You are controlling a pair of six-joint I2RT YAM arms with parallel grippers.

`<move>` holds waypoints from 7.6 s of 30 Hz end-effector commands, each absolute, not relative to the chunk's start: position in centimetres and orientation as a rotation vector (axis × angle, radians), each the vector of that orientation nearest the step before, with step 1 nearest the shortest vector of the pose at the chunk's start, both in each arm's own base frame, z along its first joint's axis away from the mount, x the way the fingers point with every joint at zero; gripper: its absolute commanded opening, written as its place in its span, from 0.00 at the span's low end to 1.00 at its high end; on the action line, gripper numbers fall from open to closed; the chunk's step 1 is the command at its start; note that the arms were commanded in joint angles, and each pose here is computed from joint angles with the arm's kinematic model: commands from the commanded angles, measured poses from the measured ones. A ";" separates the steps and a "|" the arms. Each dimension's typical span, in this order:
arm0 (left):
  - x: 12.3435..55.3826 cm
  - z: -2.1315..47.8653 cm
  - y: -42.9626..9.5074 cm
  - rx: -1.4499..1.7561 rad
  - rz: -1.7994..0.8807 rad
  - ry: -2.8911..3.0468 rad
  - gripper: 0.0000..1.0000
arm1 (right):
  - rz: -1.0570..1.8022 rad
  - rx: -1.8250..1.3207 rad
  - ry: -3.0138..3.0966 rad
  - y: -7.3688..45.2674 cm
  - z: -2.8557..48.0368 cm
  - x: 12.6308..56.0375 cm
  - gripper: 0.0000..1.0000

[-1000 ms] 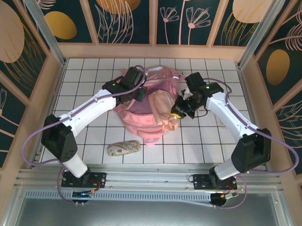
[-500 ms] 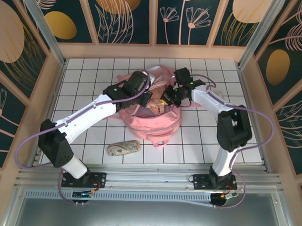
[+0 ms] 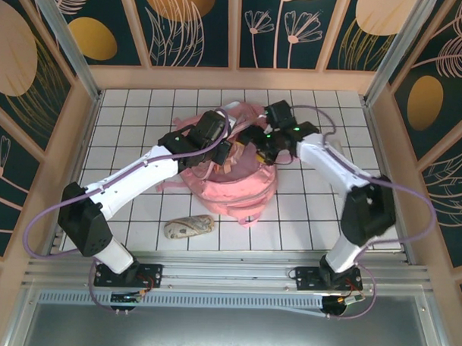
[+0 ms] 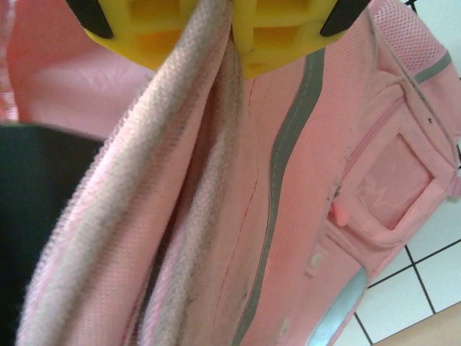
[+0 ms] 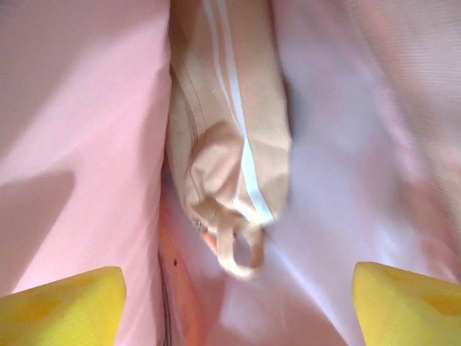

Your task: Pack the student bag

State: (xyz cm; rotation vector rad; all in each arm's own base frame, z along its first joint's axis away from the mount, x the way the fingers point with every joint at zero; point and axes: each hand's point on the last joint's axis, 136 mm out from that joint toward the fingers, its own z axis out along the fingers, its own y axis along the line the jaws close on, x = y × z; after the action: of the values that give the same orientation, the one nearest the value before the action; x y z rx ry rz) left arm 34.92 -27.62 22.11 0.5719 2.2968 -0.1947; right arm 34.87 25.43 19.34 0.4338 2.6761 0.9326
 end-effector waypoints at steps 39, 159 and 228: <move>35.8 22.8 -28.2 0.537 -0.306 2.229 0.00 | 0.250 0.395 2.968 -4.2 -1.1 40.9 0.78; 34.4 19.3 -23.3 -0.468 -1.583 2.223 0.00 | 0.944 0.476 2.855 32.4 18.9 20.7 0.74; 29.7 21.0 -12.0 -0.467 -0.794 2.249 0.70 | 0.183 0.184 3.011 35.6 10.9 22.6 0.47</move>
State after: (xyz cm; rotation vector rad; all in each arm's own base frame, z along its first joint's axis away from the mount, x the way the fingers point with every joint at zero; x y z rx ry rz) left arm 30.20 -12.38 21.71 -0.4680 2.2308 -0.8180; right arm 22.46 36.49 11.30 0.1987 3.0227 0.2847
